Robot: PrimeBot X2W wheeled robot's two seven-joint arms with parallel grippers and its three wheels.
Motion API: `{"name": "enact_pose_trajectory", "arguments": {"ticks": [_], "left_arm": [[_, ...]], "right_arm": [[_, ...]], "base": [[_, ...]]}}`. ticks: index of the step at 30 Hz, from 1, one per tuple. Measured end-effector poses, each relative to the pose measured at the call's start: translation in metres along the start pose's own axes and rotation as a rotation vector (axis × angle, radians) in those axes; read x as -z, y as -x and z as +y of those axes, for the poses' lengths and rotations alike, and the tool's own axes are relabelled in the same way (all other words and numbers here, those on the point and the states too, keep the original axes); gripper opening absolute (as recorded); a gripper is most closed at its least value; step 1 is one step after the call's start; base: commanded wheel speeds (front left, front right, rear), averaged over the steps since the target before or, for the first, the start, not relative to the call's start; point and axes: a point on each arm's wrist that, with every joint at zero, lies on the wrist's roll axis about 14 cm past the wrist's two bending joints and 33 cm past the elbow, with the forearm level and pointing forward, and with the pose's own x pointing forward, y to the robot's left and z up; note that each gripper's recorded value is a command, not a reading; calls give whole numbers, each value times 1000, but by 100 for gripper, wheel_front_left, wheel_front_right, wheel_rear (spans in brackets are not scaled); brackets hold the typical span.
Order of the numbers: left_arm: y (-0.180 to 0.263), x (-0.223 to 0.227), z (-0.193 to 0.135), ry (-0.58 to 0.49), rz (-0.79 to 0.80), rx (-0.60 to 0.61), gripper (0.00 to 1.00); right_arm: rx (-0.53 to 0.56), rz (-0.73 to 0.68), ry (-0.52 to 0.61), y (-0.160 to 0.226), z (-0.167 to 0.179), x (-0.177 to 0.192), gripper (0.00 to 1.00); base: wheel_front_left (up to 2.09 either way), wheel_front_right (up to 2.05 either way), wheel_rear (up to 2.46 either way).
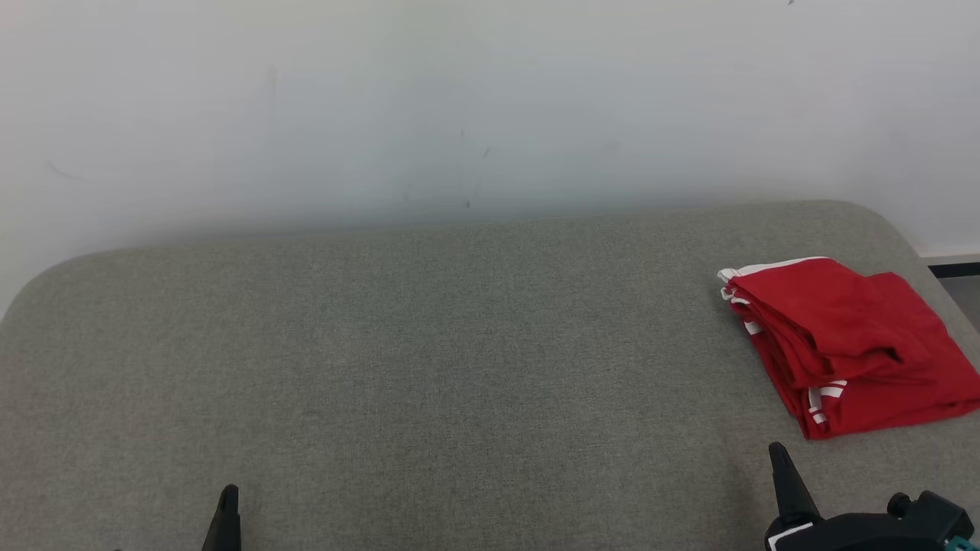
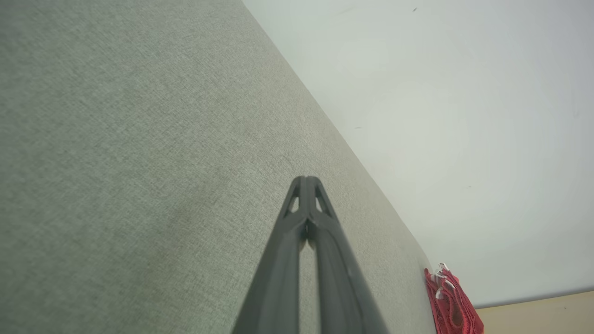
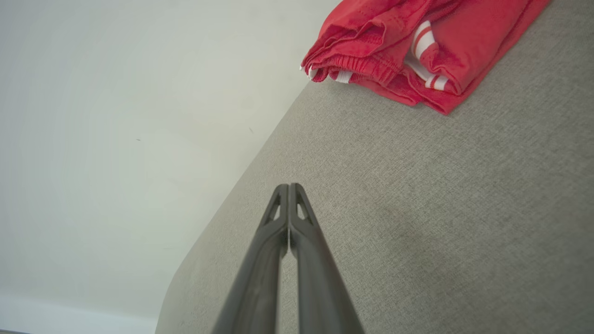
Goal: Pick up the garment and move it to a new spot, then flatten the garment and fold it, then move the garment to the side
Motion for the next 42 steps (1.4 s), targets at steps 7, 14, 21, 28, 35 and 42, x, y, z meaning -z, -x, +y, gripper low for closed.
{"name": "enact_pose_trajectory", "arguments": {"ticks": [7, 14, 21, 28, 35, 42], "left_arm": [[-4, -3, -5, 85, 0, 17, 0], [-6, -5, -7, 162, 3, 23, 0], [-9, -7, -12, 231, 7, 41, 0], [-11, -9, -14, 297, 8, 49, 0], [-14, -12, -18, 359, 10, 66, 0], [-16, -14, -22, 418, 12, 80, 0]], "right_arm": [[-7, -9, -82, -3, 3, -4, 0], [-18, -18, -156, -7, 6, -8, 0], [-25, -20, -226, -9, 8, -11, 0], [-38, -29, -290, -13, 11, -15, 0], [-49, -31, -351, -15, 14, -18, 0], [-58, -34, -409, -17, 15, -20, 0]], "base": [[0, 0, 0], [0, 0, 0], [0, 0, 0], [0, 0, 0], [0, 0, 0], [0, 0, 0]]}}
